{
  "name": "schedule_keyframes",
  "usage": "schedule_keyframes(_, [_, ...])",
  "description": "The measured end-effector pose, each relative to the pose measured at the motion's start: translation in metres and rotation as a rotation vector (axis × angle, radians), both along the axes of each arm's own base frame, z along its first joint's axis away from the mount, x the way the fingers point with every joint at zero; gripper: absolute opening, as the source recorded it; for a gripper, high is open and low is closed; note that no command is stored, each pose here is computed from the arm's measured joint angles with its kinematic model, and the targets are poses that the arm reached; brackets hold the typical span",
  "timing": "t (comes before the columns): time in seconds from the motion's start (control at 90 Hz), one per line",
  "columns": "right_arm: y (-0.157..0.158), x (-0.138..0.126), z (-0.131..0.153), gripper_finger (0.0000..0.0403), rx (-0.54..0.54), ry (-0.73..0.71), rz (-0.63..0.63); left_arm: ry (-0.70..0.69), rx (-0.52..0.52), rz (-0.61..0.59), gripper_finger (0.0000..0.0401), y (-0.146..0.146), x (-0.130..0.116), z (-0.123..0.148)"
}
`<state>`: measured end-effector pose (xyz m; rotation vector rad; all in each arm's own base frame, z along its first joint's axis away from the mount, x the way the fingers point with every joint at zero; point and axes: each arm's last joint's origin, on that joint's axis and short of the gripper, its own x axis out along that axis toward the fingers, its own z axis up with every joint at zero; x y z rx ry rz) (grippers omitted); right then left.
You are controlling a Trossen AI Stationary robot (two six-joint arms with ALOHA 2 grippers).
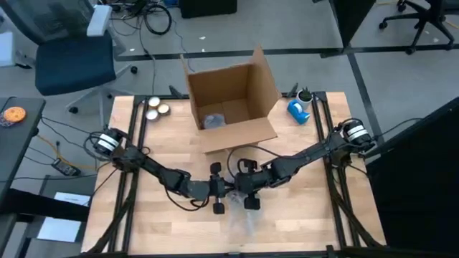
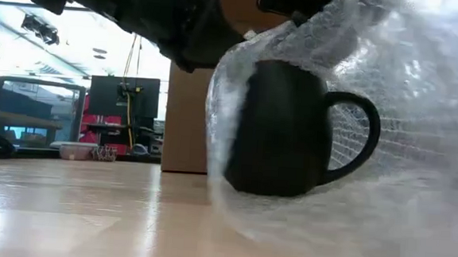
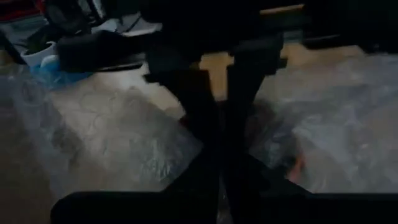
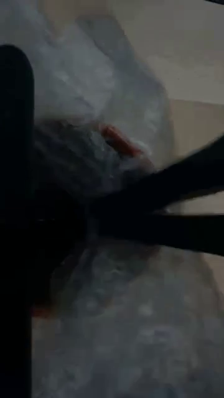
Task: Wrap mug
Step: Wrap the black mug with the bubble wrap
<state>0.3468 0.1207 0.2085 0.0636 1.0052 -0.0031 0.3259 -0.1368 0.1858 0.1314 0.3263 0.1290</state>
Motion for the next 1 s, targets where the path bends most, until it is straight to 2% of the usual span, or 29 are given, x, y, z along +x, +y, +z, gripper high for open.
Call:
schedule_keyframes(0.211, [0.001, -0.005, -0.002, 0.0000, -0.008, 0.047, 0.004, -0.083, 0.081, 0.047, 0.0000, -0.001, -0.024, 0.048])
schedule_keyframes(0.322, [0.001, -0.004, -0.002, 0.0000, -0.005, 0.042, 0.014, -0.087, 0.104, 0.100, 0.0000, 0.002, -0.035, 0.062])
schedule_keyframes(0.433, [0.000, 0.001, 0.000, 0.0000, 0.005, 0.000, 0.048, -0.072, 0.075, 0.124, 0.0000, 0.003, -0.036, 0.058])
schedule_keyframes(0.556, [-0.005, 0.013, -0.001, 0.0000, 0.027, -0.073, 0.084, -0.091, 0.032, 0.120, 0.0000, 0.001, -0.022, 0.040])
schedule_keyframes(0.656, [-0.011, 0.021, -0.009, 0.0000, 0.064, -0.066, 0.102, -0.069, 0.028, 0.072, 0.0000, -0.003, -0.014, 0.025])
schedule_keyframes(0.744, [-0.014, 0.023, -0.020, 0.0000, 0.099, -0.005, 0.107, 0.019, 0.073, 0.066, 0.0000, -0.002, -0.016, 0.014])
schedule_keyframes(0.856, [-0.013, 0.016, -0.025, 0.0000, 0.094, 0.072, 0.098, 0.037, 0.096, 0.101, 0.0000, 0.001, -0.019, 0.017])
schedule_keyframes(1.0, [-0.010, 0.011, -0.022, 0.0000, 0.076, 0.082, 0.091, -0.034, 0.045, 0.084, 0.0000, 0.000, -0.018, 0.027])
